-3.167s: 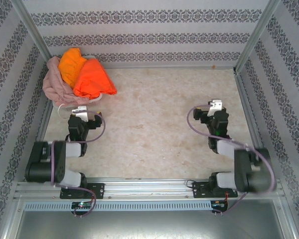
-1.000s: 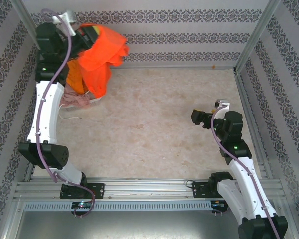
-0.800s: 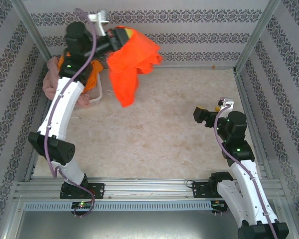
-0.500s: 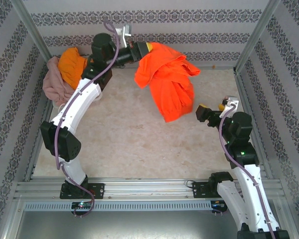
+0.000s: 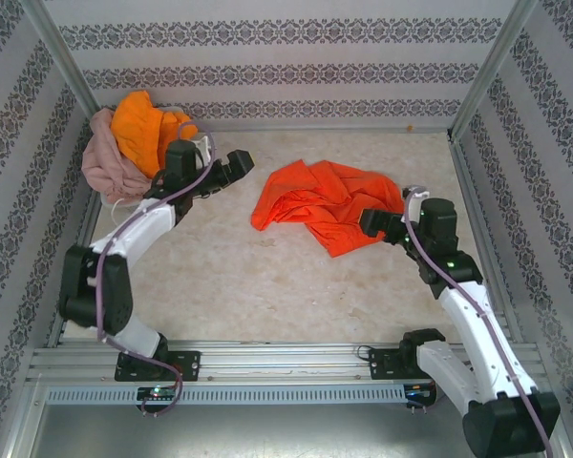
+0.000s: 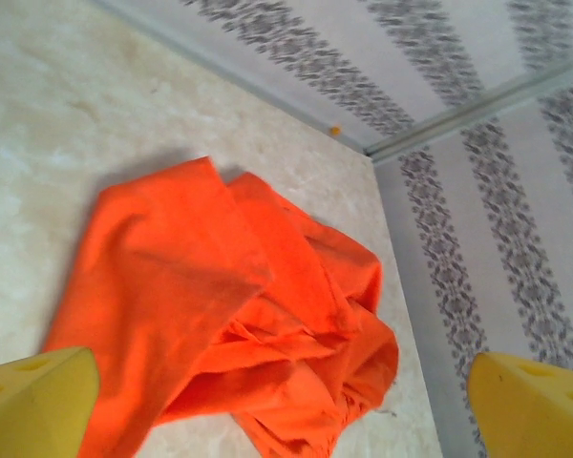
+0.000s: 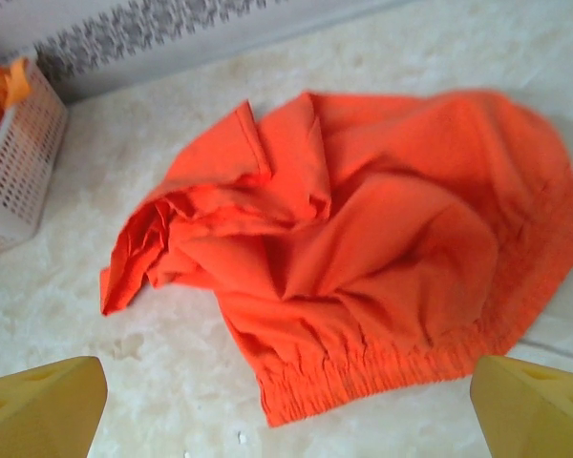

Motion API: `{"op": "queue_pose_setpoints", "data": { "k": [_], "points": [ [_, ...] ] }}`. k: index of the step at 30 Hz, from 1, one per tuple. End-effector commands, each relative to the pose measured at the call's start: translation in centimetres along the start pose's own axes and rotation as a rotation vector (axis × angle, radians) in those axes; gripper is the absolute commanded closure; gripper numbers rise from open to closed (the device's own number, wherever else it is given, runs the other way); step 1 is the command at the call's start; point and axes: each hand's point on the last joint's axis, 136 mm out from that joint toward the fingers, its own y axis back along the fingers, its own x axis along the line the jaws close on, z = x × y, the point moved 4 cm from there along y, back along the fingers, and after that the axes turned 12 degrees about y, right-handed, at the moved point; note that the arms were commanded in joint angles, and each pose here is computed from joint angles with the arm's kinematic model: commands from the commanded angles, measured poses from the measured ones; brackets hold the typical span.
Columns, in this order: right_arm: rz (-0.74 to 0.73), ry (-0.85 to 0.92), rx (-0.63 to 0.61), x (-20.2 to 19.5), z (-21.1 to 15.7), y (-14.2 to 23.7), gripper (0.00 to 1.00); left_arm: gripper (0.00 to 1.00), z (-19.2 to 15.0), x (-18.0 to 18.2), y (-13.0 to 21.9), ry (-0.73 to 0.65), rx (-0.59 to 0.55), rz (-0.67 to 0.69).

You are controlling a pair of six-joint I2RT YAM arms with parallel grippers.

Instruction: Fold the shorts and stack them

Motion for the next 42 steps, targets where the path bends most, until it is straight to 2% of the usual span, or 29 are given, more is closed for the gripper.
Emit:
{"op": "queue_pose_setpoints", "data": {
  "k": [1,7,10,13,18,23,28,33,42],
  "points": [
    [0.006,-0.044,0.076,0.1,-2.0,-1.8,0.02,0.00,-1.6,-3.0,2.0,-0.207,-0.010,-0.043],
    [-0.033,-0.149,0.139,-0.9,-4.1,-3.7,0.03,0.03,-8.5,-2.9,0.1,-0.374,0.174,-0.025],
    [-0.057,-0.172,0.177,-1.2,-5.0,-4.4,0.09,0.03,-10.2,-1.8,-1.0,-0.364,0.201,-0.031],
    [-0.038,-0.135,0.230,0.2,-5.5,-5.5,0.13,0.02,-10.7,0.0,-1.8,-0.313,0.198,0.000],
    [-0.121,0.094,0.313,2.9,-7.0,-7.5,0.17,0.03,-11.5,2.8,-3.1,-0.226,0.238,0.081],
    [-0.188,0.252,0.391,4.4,-7.5,-9.3,0.26,0.03,-11.0,4.9,-2.9,-0.150,0.201,0.135],
    [-0.251,0.406,0.492,5.2,-8.8,-11.0,0.28,0.04,-10.6,6.7,-2.4,-0.104,0.188,0.177],
    [-0.288,0.473,0.599,5.2,-9.8,-12.6,0.30,0.07,-10.7,7.4,-2.5,-0.107,0.203,0.211],
    [-0.316,0.477,0.773,4.3,-12.4,-14.1,0.38,0.15,-11.0,10.3,-2.9,-0.223,0.284,0.413]
  ]
}}
